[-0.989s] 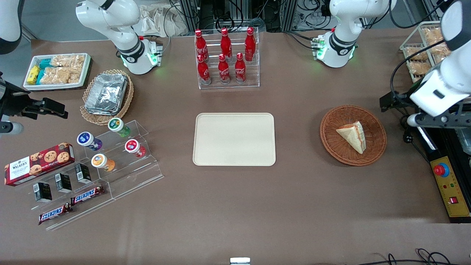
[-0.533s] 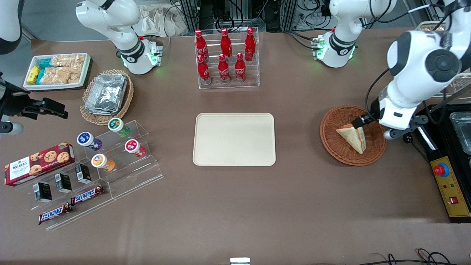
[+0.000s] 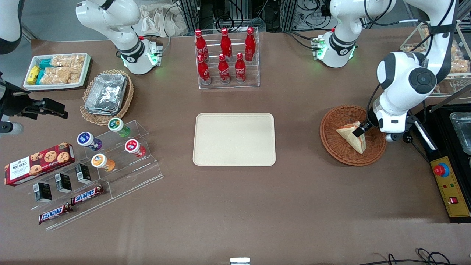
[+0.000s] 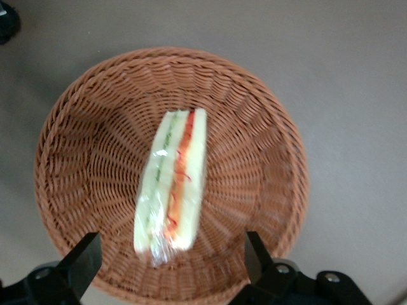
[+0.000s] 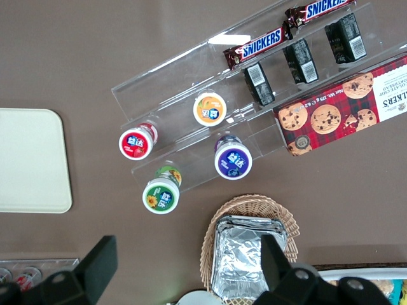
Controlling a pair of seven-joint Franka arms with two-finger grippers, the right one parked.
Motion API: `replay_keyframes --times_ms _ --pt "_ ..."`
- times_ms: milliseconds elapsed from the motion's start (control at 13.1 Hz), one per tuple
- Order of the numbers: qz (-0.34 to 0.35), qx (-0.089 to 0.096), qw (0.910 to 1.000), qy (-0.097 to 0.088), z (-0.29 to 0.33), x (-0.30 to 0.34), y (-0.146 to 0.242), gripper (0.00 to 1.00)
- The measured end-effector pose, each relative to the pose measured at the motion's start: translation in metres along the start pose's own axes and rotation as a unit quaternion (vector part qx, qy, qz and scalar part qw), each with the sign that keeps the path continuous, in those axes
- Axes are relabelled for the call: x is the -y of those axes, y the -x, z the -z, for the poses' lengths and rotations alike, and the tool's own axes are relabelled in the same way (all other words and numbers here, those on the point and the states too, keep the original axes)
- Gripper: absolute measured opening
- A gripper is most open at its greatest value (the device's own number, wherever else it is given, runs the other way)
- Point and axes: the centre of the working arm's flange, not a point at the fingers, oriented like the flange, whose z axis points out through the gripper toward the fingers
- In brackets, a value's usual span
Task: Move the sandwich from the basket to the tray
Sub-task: 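Lower the left gripper and close it on the wrapped sandwich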
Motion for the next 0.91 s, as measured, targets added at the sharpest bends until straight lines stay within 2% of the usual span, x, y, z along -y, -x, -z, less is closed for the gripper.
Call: replay_keyframes --times_ms 304,685,837,913 --pt "0.029 -0.001 0.9996 0.007 -0.039 0.004 0.004 1.00" --pt "0.032 0.000 0.9994 0.011 -0.078 0.013 0.016 1.00" --pt "0.032 0.002 0.9994 0.011 -0.086 0.014 0.017 0.94" --pt "0.032 0.002 0.9994 0.011 -0.087 0.014 0.017 0.83"
